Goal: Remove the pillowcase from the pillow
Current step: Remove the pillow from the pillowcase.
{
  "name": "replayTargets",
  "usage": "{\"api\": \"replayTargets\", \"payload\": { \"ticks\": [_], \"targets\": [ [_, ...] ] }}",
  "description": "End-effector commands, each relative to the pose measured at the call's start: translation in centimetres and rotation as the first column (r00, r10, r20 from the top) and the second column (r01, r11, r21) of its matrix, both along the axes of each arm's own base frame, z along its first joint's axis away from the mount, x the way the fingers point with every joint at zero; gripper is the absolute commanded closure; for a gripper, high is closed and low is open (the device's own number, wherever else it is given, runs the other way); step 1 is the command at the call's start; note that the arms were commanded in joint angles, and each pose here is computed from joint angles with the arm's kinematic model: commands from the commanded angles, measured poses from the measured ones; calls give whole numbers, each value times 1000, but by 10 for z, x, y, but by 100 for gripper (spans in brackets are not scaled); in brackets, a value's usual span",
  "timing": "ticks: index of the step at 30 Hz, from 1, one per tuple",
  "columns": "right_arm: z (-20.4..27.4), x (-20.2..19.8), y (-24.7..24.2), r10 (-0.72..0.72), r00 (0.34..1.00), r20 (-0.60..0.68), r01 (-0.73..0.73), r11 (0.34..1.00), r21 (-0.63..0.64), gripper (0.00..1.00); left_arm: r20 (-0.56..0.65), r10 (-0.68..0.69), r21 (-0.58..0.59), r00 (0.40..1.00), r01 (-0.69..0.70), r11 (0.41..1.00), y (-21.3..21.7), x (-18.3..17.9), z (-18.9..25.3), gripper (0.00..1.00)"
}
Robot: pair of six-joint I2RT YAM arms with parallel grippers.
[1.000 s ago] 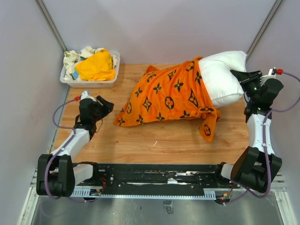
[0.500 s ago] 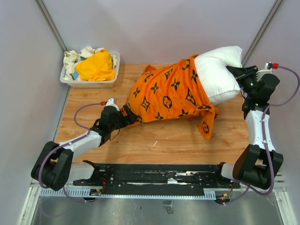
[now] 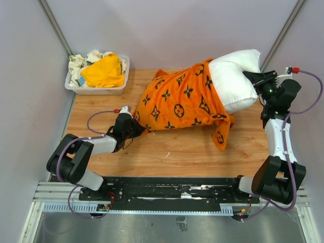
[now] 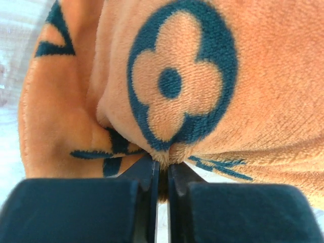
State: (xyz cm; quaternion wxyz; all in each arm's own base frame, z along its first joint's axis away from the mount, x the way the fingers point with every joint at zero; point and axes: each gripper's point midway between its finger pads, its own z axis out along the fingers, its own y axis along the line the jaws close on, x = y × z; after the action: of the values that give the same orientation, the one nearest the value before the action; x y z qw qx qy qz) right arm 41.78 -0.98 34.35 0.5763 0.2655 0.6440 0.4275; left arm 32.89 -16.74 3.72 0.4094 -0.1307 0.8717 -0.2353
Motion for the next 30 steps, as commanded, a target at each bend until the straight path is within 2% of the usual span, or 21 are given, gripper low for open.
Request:
{"api": "replayTargets", "payload": {
  "ticks": [1, 4, 7, 10, 14, 19, 21, 22, 23, 25, 26, 27, 29, 30],
  "targets": [
    [46, -3, 8, 20, 988, 152, -11, 998, -62, 99, 52, 54, 1, 997, -54, 999, 11, 21, 13, 100],
    [44, -1, 8, 26, 988, 151, -17, 998, -59, 99, 45, 106, -50, 993, -104, 993, 30, 28, 16, 100],
    [44, -2, 6, 27, 988, 152, -18, 998, -60, 99, 31, 254, -119, 967, -249, 961, 74, 31, 22, 100],
    [43, -5, 0, 4, 988, 152, 4, 999, -51, 99, 5, 427, -191, 904, -419, 888, 127, 26, 30, 100],
    [48, -10, -17, -34, 980, 198, 34, 999, 7, 99, -25, 588, -218, 809, -578, 786, 181, 11, 36, 100],
    [57, -11, -35, -41, 970, 240, 23, 997, 78, 99, -34, 717, -228, 696, -704, 672, 222, -13, 38, 100],
    [58, -11, -35, -36, 969, 243, 18, 997, 78, 99, -22, 744, -227, 668, -728, 647, 228, -18, 41, 100],
    [57, -11, -35, -33, 970, 240, 17, 998, 68, 99, -8, 733, -235, 680, -714, 659, 226, -18, 45, 100],
    [54, -9, -31, -22, 974, 227, 12, 999, 47, 99, 36, 693, -238, 720, -667, 706, 221, -14, 54, 100],
    [49, -5, -17, 14, 982, 186, -12, 1000, -11, 99, 165, 512, -258, 843, -464, 847, 191, -2, 81, 100],
    [47, -3, -8, 36, 985, 170, -29, 999, -46, 99, 209, 417, -252, 884, -364, 897, 174, 3, 93, 90],
    [44, -1, 1, 60, 986, 154, -49, 996, -73, 99, 231, 328, -220, 916, -280, 935, 158, 8, 103, 70],
    [44, 4, 22, 112, 983, 145, -96, 989, -117, 99, 210, 193, -65, 958, -183, 981, 130, 19, 116, 37],
    [44, 5, 32, 140, 980, 143, -121, 984, -133, 99, 201, 145, 11, 969, -150, 989, 114, 24, 124, 28]
  ]
}}
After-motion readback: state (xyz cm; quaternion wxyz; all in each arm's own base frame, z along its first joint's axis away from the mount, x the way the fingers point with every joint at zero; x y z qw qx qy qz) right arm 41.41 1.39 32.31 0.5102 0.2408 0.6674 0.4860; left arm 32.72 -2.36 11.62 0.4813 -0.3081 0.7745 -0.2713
